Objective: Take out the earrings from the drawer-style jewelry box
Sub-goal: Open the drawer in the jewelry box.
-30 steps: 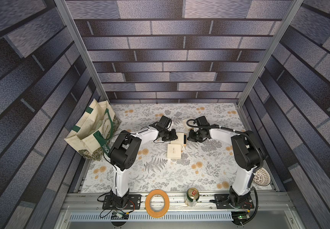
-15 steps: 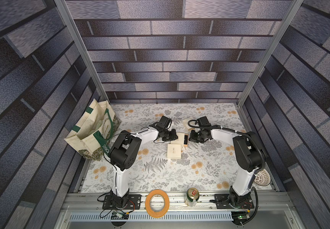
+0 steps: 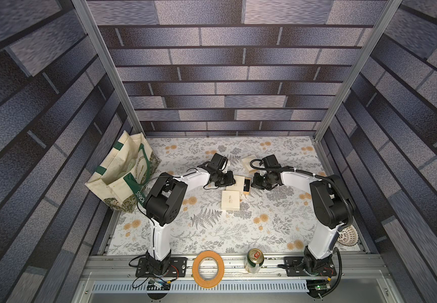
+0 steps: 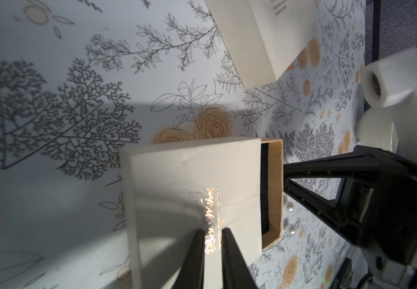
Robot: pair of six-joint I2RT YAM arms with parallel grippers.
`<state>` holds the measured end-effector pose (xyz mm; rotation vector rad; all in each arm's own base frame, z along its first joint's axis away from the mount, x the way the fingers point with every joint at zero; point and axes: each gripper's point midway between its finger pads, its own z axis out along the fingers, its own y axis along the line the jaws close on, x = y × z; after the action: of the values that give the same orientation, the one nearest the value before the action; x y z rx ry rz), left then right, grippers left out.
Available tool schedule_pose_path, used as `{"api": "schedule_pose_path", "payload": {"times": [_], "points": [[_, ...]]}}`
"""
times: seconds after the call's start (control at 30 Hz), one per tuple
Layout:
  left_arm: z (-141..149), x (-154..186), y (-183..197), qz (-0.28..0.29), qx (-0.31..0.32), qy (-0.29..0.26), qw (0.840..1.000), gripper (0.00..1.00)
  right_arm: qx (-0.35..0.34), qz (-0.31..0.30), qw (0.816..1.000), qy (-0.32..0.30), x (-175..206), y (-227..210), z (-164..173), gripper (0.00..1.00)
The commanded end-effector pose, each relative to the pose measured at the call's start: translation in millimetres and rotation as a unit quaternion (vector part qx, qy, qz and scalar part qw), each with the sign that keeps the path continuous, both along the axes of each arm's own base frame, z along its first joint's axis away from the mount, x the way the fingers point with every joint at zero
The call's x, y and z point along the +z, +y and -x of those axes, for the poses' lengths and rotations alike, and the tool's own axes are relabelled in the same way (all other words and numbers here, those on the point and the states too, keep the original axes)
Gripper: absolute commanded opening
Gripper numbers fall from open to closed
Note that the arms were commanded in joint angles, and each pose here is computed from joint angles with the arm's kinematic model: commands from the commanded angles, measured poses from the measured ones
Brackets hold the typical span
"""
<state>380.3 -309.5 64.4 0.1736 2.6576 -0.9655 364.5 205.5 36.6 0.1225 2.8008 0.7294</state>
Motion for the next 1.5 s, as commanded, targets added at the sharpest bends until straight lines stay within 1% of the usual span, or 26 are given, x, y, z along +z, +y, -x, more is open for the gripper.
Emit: {"api": "schedule_pose_path", "payload": {"times": [0.0,0.37,0.43,0.73,0.97,1.17,1.27,1.3,1.47], "points": [[27,-60,37,-0.092,0.021,0.075,0.993,0.17,-0.022,0.039,0.999,0.01,-5,-28,6,0.0],[26,-59,38,-0.092,0.022,0.075,0.993,0.17,-0.028,0.038,0.999,0.004,0,-32,4,0.0],[26,-59,38,-0.091,0.021,0.074,0.993,0.17,-0.027,0.044,0.998,0.018,-10,-36,15,0.0],[26,-59,38,-0.091,0.021,0.074,0.993,0.17,-0.026,0.042,0.999,0.021,-11,-37,18,0.0],[26,-58,37,-0.091,0.019,0.073,0.993,0.17,-0.022,0.026,0.999,0.013,-4,-31,13,0.06],[26,-56,36,-0.089,0.018,0.072,0.993,0.17,-0.018,0.022,1.0,0.009,1,-28,10,0.2],[26,-55,35,-0.088,0.017,0.071,0.993,0.17,-0.016,0.028,0.999,0.003,4,-30,10,0.25],[26,-54,34,-0.086,0.016,0.071,0.994,0.17,-0.014,0.024,0.999,-0.017,18,-27,0,0.25],[25,-50,30,-0.084,0.011,0.067,0.994,0.17,0.007,0.023,0.998,-0.053,43,-20,-5,0.27]]}}
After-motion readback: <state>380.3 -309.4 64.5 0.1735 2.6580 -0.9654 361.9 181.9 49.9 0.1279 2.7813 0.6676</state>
